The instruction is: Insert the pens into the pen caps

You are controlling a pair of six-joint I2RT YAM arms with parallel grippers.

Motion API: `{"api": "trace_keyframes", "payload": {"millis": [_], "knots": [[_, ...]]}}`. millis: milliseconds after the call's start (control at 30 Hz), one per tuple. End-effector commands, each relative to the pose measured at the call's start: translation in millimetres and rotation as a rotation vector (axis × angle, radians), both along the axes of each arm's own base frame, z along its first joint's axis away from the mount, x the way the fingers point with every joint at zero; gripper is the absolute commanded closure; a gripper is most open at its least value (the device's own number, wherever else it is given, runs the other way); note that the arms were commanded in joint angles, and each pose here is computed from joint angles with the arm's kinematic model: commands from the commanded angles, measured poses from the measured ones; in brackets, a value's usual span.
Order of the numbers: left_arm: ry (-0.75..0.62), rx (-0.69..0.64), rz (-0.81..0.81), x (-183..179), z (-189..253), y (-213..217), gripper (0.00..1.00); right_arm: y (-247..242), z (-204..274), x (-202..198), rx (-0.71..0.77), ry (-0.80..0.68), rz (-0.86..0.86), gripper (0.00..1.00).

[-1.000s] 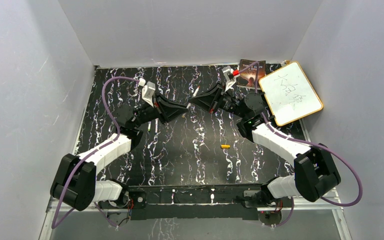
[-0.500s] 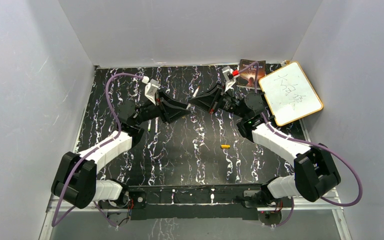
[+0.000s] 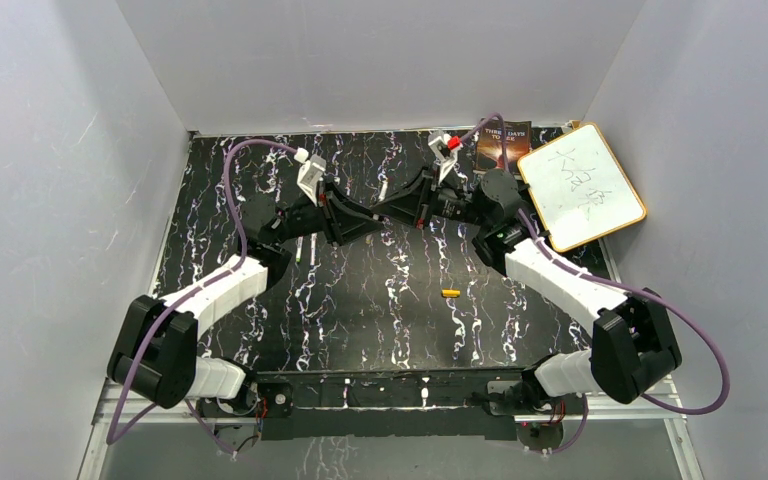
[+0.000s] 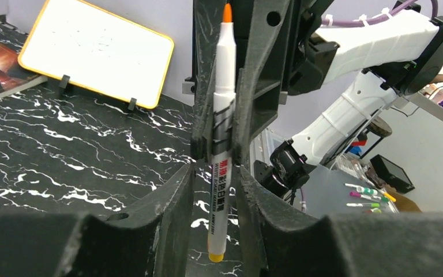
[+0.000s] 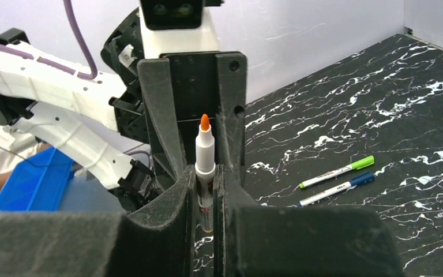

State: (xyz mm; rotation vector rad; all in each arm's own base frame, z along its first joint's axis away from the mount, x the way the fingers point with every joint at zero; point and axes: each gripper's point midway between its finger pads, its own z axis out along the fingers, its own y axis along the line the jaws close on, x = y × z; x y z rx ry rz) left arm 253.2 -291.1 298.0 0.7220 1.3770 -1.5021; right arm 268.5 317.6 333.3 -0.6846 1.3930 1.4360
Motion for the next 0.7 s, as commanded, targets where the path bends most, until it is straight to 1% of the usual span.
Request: {"api": "trace_keyframes", "payload": {"millis": [0,67,267,400,433,467,500,533,567,633,667], "knots": [[-0.042,0.012,-0.060,-10,13,-3,0.69,2,21,-14,-0.061,-0.131,0.056,1.00],[-0.036,0.017,-0.067,-11,11,-3,0.70,2,20,-15,-0.068,-0.134,0.059,1.00],[-0.030,0.022,-0.067,-13,7,-2,1.00,2,17,-13,-0.077,-0.134,0.057,1.00],[-0.034,0.036,-0.046,-12,6,0,1.00,2,15,-9,-0.084,-0.127,0.032,1.00],[-0.040,0.038,-0.038,-11,6,0,1.00,1,15,-6,-0.085,-0.124,0.014,0.94],[-0.048,0.040,-0.023,-11,6,1,1.00,0,15,-2,-0.083,-0.118,-0.017,0.75],[-0.052,0.042,-0.004,-9,6,2,1.00,-3,14,4,-0.083,-0.105,-0.065,0.63],[-0.060,0.046,0.015,-7,6,3,1.00,-8,13,10,-0.084,-0.093,-0.118,0.56],[-0.065,0.052,0.029,-6,5,4,1.00,-12,10,16,-0.092,-0.086,-0.175,0.51],[-0.076,0.068,0.039,-5,2,5,1.00,-26,2,26,-0.130,-0.075,-0.286,0.48],[-0.073,0.077,0.043,-6,0,6,1.00,-35,-6,32,-0.159,-0.056,-0.354,0.43]]}}
